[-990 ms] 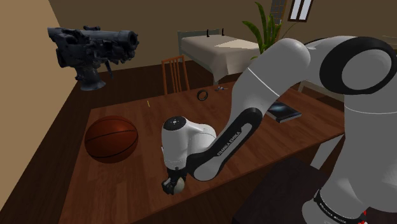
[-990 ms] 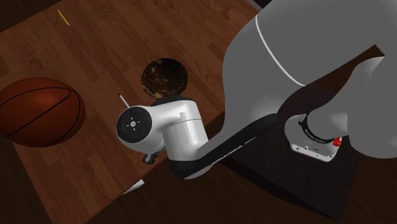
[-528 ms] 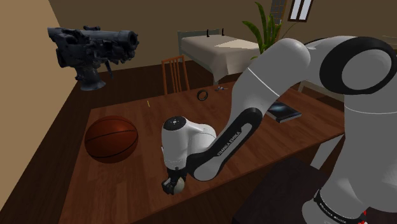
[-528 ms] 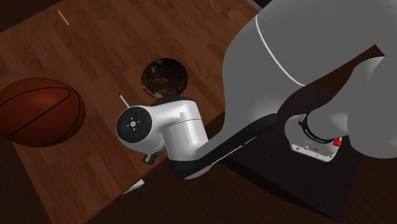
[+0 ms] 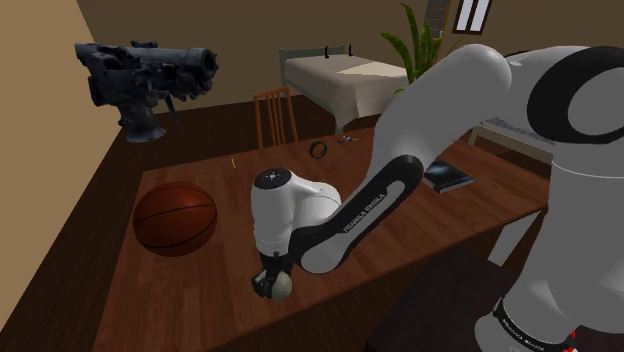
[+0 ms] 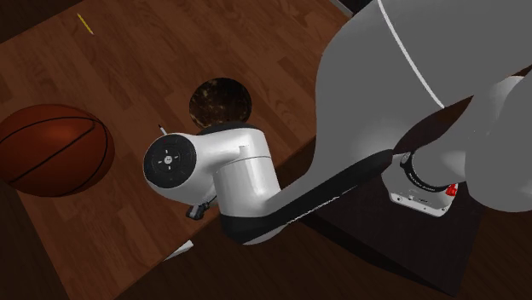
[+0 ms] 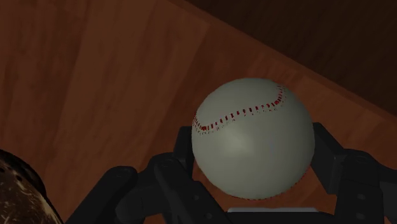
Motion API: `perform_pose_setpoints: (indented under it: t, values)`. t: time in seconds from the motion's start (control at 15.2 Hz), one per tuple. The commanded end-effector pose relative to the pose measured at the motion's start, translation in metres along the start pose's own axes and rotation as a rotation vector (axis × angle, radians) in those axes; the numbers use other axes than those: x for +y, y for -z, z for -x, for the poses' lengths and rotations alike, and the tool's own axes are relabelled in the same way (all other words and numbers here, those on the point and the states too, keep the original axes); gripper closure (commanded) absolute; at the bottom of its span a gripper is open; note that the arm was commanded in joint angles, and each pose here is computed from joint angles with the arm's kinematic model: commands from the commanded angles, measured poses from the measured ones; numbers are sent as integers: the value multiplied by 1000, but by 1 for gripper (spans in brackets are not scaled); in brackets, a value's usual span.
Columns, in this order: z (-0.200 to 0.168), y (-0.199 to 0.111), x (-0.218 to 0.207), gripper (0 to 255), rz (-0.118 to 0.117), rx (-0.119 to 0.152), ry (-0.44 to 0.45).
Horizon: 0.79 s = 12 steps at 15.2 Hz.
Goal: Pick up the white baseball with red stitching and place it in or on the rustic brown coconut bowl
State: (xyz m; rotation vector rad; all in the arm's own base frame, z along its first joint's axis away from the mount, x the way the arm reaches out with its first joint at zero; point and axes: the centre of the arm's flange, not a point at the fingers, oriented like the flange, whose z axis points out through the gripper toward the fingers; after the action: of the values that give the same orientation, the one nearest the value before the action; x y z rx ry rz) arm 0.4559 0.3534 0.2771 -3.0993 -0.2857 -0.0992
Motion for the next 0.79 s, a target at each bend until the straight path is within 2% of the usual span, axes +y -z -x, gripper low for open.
perform_pose_setpoints:
  t: [0.0,0.73]
  values:
    - [-1,12,0,255,0,0,0]
    - [-5,70,-1,255,0,0,0]
